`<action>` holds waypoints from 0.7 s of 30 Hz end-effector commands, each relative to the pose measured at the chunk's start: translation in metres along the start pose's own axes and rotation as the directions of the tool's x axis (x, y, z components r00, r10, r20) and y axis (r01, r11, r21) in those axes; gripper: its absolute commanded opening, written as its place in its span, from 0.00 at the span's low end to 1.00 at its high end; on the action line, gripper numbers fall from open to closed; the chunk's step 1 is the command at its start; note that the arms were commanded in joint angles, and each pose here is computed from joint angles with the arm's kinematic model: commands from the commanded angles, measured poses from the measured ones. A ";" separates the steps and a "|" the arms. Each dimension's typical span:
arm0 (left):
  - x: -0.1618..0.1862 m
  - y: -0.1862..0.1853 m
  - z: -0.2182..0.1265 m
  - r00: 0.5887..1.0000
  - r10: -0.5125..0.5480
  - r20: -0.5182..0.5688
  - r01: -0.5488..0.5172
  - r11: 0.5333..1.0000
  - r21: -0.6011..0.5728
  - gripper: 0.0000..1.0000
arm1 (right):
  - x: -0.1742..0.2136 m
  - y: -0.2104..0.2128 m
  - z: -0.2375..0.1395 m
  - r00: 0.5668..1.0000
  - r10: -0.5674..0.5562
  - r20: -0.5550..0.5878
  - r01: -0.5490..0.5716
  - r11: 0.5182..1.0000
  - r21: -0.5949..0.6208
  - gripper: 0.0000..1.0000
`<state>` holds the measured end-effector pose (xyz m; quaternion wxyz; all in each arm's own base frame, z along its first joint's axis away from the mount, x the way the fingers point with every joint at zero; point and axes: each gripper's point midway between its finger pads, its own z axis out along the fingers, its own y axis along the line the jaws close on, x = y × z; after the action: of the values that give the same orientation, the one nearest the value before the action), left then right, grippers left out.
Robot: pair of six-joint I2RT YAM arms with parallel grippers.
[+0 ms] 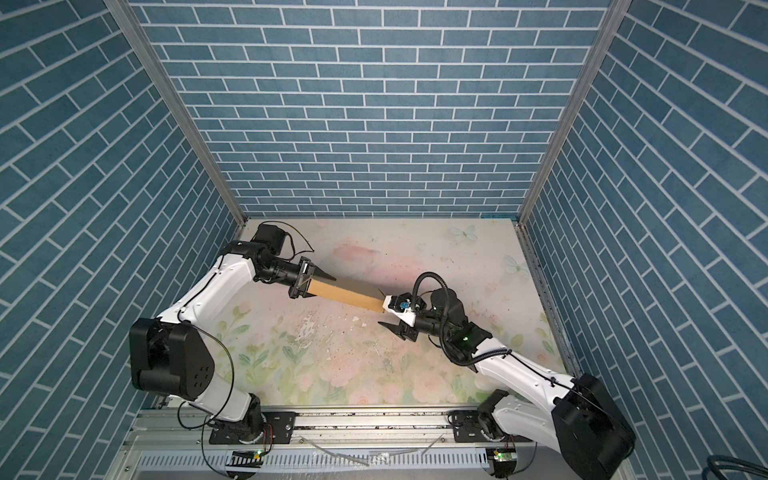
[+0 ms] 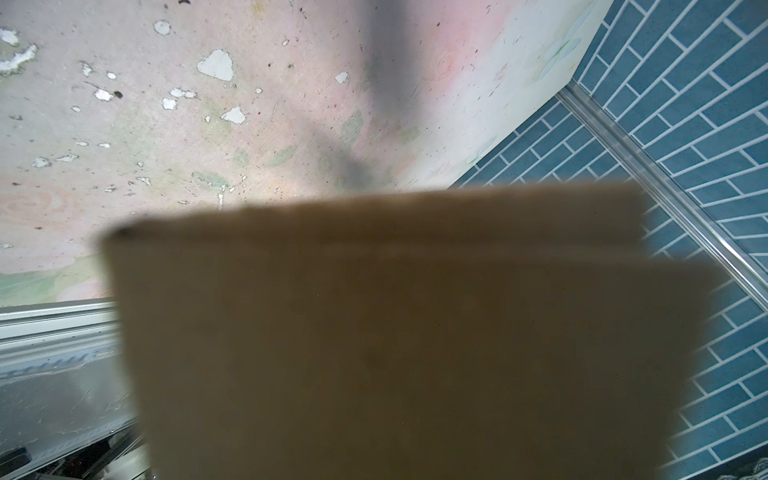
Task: Fold the paper box
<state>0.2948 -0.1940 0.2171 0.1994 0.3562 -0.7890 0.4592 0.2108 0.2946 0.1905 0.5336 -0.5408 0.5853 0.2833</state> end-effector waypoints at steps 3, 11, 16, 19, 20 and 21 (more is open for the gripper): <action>0.006 0.001 -0.002 1.000 0.000 -0.022 0.000 1.000 -0.008 0.10 | -0.014 0.001 0.002 0.995 -0.035 0.094 0.034 0.999 0.004 0.67; 0.011 0.004 -0.003 0.999 0.009 -0.032 -0.009 1.000 -0.007 0.08 | -0.017 0.005 0.003 0.990 -0.044 0.137 0.046 0.999 -0.012 0.67; 0.018 0.006 -0.007 0.999 0.032 -0.033 -0.033 0.999 -0.013 0.08 | -0.017 0.000 0.003 0.990 -0.047 0.135 0.047 0.999 0.007 0.67; 0.021 0.007 -0.008 0.999 0.038 -0.034 -0.038 0.999 -0.007 0.08 | -0.019 -0.003 0.004 0.989 -0.048 0.138 0.046 0.999 0.016 0.67; 0.021 0.007 -0.008 0.999 0.039 -0.033 -0.039 0.999 -0.006 0.07 | -0.020 -0.004 0.004 0.989 -0.050 0.138 0.047 0.999 0.024 0.67; 0.021 0.007 -0.008 0.999 0.039 -0.034 -0.039 0.999 -0.006 0.07 | -0.020 -0.004 0.004 0.989 -0.050 0.138 0.047 0.999 0.025 0.67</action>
<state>0.2846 -0.1916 0.2211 0.2018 0.3447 -0.7938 0.4586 0.2139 0.3003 0.1994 0.5707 -0.5301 0.5540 0.2938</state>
